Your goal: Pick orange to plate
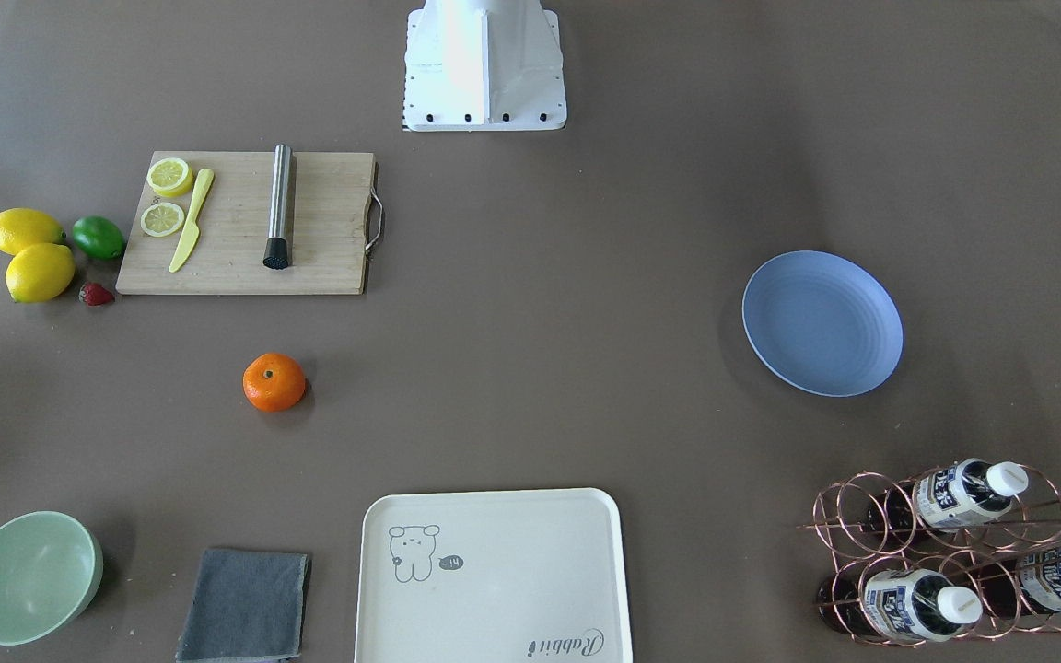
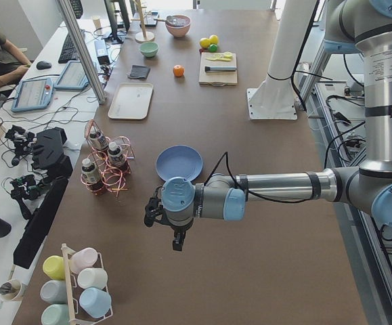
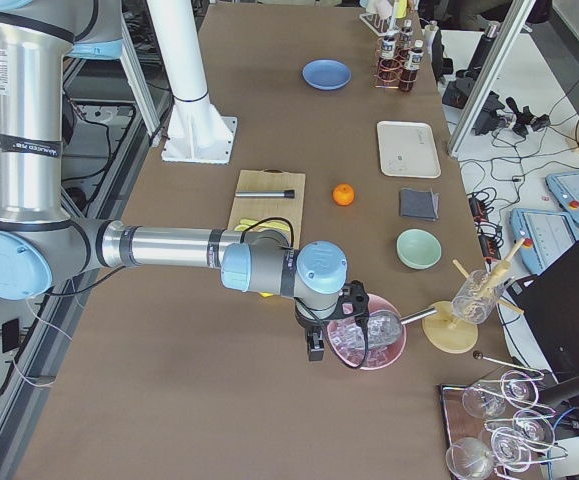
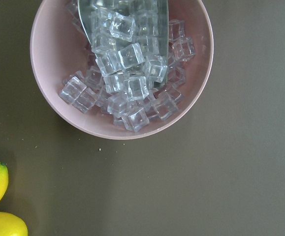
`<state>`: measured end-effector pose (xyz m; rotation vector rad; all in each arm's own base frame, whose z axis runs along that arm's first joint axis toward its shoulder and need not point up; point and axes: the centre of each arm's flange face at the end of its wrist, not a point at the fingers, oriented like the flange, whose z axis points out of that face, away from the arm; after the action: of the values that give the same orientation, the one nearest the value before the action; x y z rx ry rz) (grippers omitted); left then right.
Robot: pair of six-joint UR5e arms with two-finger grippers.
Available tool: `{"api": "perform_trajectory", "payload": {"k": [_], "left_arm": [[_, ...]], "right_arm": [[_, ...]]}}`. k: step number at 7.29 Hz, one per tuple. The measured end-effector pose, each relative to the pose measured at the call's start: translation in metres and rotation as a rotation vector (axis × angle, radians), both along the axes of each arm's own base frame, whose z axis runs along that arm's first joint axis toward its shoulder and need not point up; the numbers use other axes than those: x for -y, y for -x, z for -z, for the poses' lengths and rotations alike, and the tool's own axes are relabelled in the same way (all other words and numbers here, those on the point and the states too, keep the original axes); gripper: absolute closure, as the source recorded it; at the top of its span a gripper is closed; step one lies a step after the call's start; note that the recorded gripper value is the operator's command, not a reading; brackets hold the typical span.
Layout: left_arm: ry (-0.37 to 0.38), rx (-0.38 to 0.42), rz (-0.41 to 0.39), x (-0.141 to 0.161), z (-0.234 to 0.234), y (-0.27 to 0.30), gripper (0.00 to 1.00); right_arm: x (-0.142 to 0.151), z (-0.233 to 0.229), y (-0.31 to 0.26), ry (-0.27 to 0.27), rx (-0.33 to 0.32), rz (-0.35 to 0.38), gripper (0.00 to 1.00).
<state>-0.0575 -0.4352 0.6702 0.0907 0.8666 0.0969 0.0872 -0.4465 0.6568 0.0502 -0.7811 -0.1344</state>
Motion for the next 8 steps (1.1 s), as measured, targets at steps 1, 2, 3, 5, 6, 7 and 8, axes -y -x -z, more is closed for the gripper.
{"api": "perform_trajectory", "payload": {"k": [1,2,3,5,6,7,8], "left_arm": [[0.001,-0.002,0.0,0.0,0.0,0.0,0.02],[0.002,-0.003,-0.001,0.0,-0.001,-0.001,0.02],[0.001,-0.004,-0.001,0.0,0.0,-0.001,0.02],[-0.017,-0.006,0.005,0.002,0.005,-0.001,0.02],[-0.033,-0.013,0.026,0.005,0.012,-0.003,0.02],[-0.04,-0.028,0.057,0.008,0.02,-0.011,0.02],[-0.047,-0.049,0.075,0.011,0.028,-0.028,0.02]], "right_arm": [[0.0,0.0,0.0,-0.001,-0.001,0.0,0.0],[-0.001,0.0,0.0,-0.002,-0.001,0.0,0.0],[-0.002,-0.002,0.0,0.001,-0.001,-0.001,0.0],[-0.004,-0.005,0.001,0.013,0.007,-0.006,0.0],[-0.005,-0.006,0.001,0.017,0.012,-0.009,0.0],[-0.005,-0.006,0.002,0.019,0.015,-0.011,0.0],[-0.005,-0.005,0.002,0.022,0.024,-0.013,0.0]]}}
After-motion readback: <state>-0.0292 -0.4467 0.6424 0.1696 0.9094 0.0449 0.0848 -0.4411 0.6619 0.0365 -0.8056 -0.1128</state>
